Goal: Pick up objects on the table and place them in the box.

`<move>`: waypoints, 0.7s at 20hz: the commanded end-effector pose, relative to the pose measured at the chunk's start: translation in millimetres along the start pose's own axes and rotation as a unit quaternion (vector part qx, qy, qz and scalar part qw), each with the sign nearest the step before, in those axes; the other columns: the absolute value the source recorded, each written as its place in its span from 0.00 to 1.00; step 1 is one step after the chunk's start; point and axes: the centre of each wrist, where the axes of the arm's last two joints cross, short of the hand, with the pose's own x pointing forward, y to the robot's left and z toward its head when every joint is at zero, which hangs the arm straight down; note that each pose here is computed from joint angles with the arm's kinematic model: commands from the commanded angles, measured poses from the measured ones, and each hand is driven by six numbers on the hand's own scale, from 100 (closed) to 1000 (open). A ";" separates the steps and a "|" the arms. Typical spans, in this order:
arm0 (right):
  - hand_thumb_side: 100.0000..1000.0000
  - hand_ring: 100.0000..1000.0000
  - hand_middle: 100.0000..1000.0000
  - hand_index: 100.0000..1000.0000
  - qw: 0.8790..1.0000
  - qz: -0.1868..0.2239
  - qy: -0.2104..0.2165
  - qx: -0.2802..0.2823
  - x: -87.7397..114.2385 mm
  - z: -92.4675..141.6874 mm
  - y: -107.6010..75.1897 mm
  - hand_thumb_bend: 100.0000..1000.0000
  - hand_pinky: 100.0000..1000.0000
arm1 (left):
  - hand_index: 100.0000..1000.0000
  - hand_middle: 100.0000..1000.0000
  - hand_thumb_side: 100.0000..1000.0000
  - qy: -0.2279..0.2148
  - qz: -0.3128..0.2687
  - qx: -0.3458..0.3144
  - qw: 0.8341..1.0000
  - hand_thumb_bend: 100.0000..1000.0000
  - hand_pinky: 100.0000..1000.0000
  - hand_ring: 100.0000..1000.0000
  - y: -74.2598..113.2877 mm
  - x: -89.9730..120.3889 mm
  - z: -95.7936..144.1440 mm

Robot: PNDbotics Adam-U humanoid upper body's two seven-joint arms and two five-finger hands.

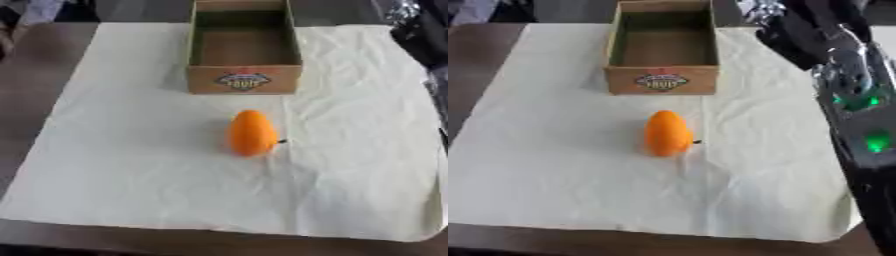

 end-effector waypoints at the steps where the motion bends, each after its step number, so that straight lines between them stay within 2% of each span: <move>1: 1.00 0.82 0.81 0.92 0.996 0.052 -0.010 0.076 1.5 -11.0 -8.4 0.00 0.86 | 0.75 0.67 0.66 -0.015 -0.007 -0.008 1.000 0.00 0.28 0.36 5.2 5.4 -5.5; 7: 1.00 0.83 0.82 0.94 0.987 0.052 -0.020 0.148 10.7 -32.9 -7.8 0.00 0.88 | 0.74 0.67 0.66 -0.011 -0.006 -0.007 1.000 0.00 0.28 0.36 5.5 5.0 -3.9; 9: 1.00 0.84 0.82 0.95 0.985 0.050 -0.023 0.165 14.4 -37.6 -5.4 0.04 0.88 | 0.74 0.67 0.66 -0.010 -0.003 -0.005 1.000 0.00 0.28 0.36 5.3 5.0 -3.8; 10: 1.00 0.85 0.82 0.96 0.983 0.048 -0.023 0.176 15.2 -38.9 -3.3 0.10 0.90 | 0.74 0.67 0.66 -0.010 -0.003 -0.004 1.000 0.00 0.28 0.36 5.2 4.9 -3.7; 11: 1.00 0.85 0.82 0.96 0.980 0.045 -0.023 0.190 15.4 -39.8 -0.3 0.11 0.90 | 0.74 0.67 0.66 -0.009 -0.002 -0.004 1.000 0.00 0.28 0.36 5.2 4.9 -3.4; 13: 0.97 0.86 0.82 0.97 0.974 0.040 -0.021 0.221 15.1 -41.2 4.3 0.17 0.91 | 0.74 0.67 0.66 -0.007 -0.003 -0.004 1.000 0.00 0.28 0.36 5.9 4.7 -2.8; 14: 0.92 0.87 0.83 0.97 0.971 0.038 -0.019 0.236 14.6 -41.5 5.9 0.23 0.92 | 0.74 0.67 0.66 -0.006 -0.004 -0.003 1.000 0.00 0.28 0.35 6.4 4.5 -2.3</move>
